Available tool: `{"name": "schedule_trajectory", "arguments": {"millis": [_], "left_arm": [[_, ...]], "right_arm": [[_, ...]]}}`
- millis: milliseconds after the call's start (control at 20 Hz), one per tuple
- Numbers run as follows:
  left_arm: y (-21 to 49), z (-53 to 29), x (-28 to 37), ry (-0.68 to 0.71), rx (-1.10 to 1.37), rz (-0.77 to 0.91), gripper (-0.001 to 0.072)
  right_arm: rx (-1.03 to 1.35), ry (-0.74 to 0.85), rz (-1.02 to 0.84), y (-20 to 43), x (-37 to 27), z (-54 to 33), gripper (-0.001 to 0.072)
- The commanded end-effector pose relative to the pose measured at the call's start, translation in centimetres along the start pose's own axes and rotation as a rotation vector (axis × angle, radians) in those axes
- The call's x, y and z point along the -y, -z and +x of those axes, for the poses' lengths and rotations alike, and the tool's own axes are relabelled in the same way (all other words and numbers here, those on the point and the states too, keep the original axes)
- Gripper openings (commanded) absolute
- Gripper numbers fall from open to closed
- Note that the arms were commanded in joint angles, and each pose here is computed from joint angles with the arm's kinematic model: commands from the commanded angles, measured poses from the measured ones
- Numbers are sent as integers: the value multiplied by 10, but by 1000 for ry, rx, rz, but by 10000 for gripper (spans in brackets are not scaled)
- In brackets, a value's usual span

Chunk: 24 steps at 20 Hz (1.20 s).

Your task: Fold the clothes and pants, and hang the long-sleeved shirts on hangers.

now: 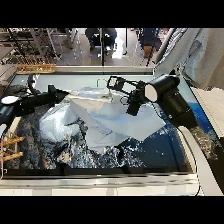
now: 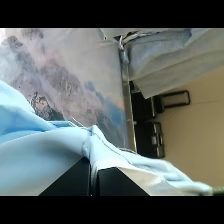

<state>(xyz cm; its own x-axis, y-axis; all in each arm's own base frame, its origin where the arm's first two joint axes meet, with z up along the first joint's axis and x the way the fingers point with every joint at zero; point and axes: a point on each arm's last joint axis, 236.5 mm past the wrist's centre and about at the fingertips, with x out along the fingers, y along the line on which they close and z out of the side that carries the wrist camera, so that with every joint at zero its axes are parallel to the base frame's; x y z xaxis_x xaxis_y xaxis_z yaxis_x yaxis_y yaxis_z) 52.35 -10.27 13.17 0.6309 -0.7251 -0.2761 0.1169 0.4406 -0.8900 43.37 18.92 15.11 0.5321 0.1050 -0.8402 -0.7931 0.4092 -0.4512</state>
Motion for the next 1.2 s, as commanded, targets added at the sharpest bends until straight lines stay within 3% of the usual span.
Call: {"name": "schedule_trajectory", "arguments": {"millis": [0,150,350,400,450,500,700,750,850,1000,1150], "left_arm": [[26,2,37,64,-76,117,10],[69,10,90,112,-156,277,10],[129,36,105,3,-253,553,22],[137,43,105,-23,-258,608,167],[143,48,105,-38,-264,646,382],[150,51,105,-43,-275,669,534],[158,41,118,-24,-295,694,528],[158,34,121,-30,-297,722,480],[159,16,124,-71,-309,814,479],[165,-18,127,-134,-356,936,480],[181,-48,128,-163,-433,996,481]], "right_arm": [[48,56,234,-15,10,23,16],[221,107,595,-49,34,29,16],[334,104,778,-69,47,18,16],[331,85,792,-69,43,17,16],[332,66,803,-70,40,14,16],[338,54,811,-71,38,10,16],[373,79,920,-61,57,-7,16],[387,98,980,-51,71,-12,17],[408,155,1090,-21,104,-28,17],[407,313,1200,52,155,-72,17],[270,550,1378,173,184,-129,17]]}}
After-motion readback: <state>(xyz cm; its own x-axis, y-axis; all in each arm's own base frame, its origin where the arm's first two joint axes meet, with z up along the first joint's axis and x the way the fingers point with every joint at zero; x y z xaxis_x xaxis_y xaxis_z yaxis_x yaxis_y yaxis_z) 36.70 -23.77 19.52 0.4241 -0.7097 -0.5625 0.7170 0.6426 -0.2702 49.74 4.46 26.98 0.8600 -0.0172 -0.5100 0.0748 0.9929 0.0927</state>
